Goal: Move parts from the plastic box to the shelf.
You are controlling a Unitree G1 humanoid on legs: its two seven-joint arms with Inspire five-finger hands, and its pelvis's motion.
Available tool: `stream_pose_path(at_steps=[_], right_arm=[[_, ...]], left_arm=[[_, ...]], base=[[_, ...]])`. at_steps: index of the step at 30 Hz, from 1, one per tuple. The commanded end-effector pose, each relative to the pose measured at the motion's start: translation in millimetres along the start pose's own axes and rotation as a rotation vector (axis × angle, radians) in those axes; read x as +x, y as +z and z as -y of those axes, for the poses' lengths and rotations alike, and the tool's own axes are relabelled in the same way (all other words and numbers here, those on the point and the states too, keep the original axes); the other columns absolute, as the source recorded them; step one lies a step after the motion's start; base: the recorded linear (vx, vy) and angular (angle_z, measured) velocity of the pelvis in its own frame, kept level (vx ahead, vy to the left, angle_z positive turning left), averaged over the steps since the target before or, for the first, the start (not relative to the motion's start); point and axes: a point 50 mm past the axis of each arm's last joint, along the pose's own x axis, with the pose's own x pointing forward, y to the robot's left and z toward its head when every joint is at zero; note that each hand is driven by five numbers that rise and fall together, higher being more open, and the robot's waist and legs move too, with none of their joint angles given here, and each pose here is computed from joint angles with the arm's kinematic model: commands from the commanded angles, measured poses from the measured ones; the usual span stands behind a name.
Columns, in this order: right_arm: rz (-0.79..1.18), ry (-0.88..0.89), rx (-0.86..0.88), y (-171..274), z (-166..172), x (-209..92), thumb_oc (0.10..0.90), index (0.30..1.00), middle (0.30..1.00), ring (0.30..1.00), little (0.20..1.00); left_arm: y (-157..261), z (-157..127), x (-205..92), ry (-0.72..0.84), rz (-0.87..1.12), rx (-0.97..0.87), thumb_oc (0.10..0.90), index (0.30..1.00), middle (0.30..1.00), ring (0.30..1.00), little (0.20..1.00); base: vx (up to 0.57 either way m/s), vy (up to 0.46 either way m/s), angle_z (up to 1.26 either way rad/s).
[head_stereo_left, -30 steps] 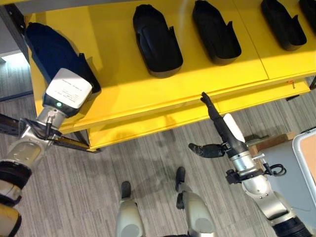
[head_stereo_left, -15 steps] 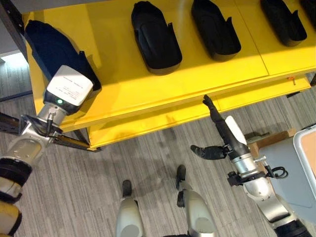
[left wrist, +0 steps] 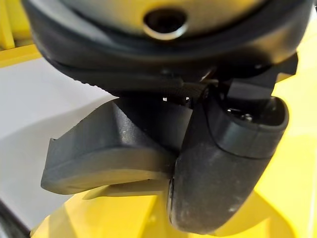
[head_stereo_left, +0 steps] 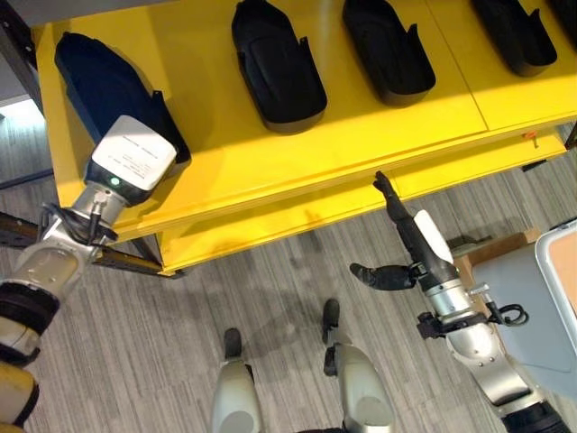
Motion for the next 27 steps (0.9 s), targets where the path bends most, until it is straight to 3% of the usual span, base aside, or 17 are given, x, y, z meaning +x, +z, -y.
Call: stream_pose_path(at_steps=[1, 12, 13, 14, 18, 27], right_arm=[[0.238, -0.16, -0.056, 38, 41, 9, 0.9, 1.0, 1.0, 1.0, 1.0], [0.227, -0.158, -0.059, 36, 40, 8, 0.9, 1.0, 1.0, 1.0, 1.0], [0.224, -0.162, -0.058, 36, 41, 8, 0.9, 1.0, 1.0, 1.0, 1.0], [0.22, -0.162, -0.056, 36, 40, 7, 0.9, 1.0, 1.0, 1.0, 1.0], [0.203, -0.161, -0.069, 34, 41, 6, 0.9, 1.0, 1.0, 1.0, 1.0], [0.203, -0.158, -0.067, 34, 41, 7, 0.9, 1.0, 1.0, 1.0, 1.0]], left_arm=[[9, 11, -13, -0.084, 0.121, 0.05, 0.4, 0.3, 0.3, 0.3, 0.3], [15, 13, -12, -0.09, 0.127, 0.039, 0.4, 0.3, 0.3, 0.3, 0.3], [14, 17, -14, -0.111, 0.107, 0.033, 0.704, 0.725, 0.725, 0.725, 0.725], [14, 19, -15, -0.121, 0.095, 0.023, 0.9, 1.0, 1.0, 1.0, 1.0], [9, 26, -23, -0.152, 0.001, -0.036, 0.9, 1.0, 1.0, 1.0, 1.0], [4, 27, -32, -0.166, 0.001, -0.031, 0.9, 1.0, 1.0, 1.0, 1.0]], base=[[0.0, 0.001, -0.04], [0.0, 0.0, 0.0], [0.0, 0.0, 0.0], [0.0, 0.0, 0.0], [0.0, 0.0, 0.0], [0.0, 0.0, 0.0]])
